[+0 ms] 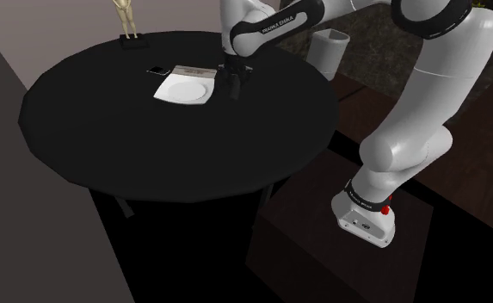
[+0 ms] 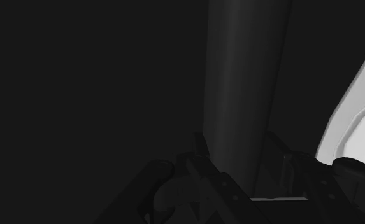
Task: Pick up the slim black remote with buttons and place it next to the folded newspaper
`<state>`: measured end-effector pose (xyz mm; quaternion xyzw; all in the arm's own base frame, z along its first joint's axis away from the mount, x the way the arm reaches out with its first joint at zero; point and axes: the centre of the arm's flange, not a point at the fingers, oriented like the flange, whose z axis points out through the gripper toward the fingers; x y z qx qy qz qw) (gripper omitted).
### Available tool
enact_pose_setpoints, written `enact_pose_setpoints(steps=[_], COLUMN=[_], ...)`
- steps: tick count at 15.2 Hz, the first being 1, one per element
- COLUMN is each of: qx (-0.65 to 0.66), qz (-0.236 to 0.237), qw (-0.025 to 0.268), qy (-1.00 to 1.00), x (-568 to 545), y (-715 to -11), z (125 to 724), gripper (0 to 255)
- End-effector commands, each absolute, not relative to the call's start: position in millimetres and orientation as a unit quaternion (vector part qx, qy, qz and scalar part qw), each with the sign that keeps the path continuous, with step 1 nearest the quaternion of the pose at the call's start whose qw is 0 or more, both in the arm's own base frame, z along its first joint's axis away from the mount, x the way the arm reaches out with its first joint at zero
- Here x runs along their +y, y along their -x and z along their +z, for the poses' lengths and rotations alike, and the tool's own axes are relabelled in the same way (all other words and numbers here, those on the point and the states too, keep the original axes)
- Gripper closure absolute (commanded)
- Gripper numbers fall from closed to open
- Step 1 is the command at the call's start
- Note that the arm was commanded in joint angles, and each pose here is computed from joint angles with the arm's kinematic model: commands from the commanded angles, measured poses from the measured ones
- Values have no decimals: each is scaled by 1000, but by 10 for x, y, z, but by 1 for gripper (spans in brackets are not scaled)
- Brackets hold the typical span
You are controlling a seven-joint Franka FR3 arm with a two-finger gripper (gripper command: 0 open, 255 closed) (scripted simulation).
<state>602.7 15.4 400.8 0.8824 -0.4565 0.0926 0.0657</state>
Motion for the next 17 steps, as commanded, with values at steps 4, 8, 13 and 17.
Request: enact_pose_setpoints(steps=[4,8,13,17], qx=[-456,-456,-456,-456], qz=[93,93,93,93], qw=[66,66,66,66], qy=[-883,-883,-883,-883], x=[-452,-578,-578,-578], y=[-6255,-6300,-6300,-6300], z=[4004,3846,3582,3371], gripper=[255,255,255,255])
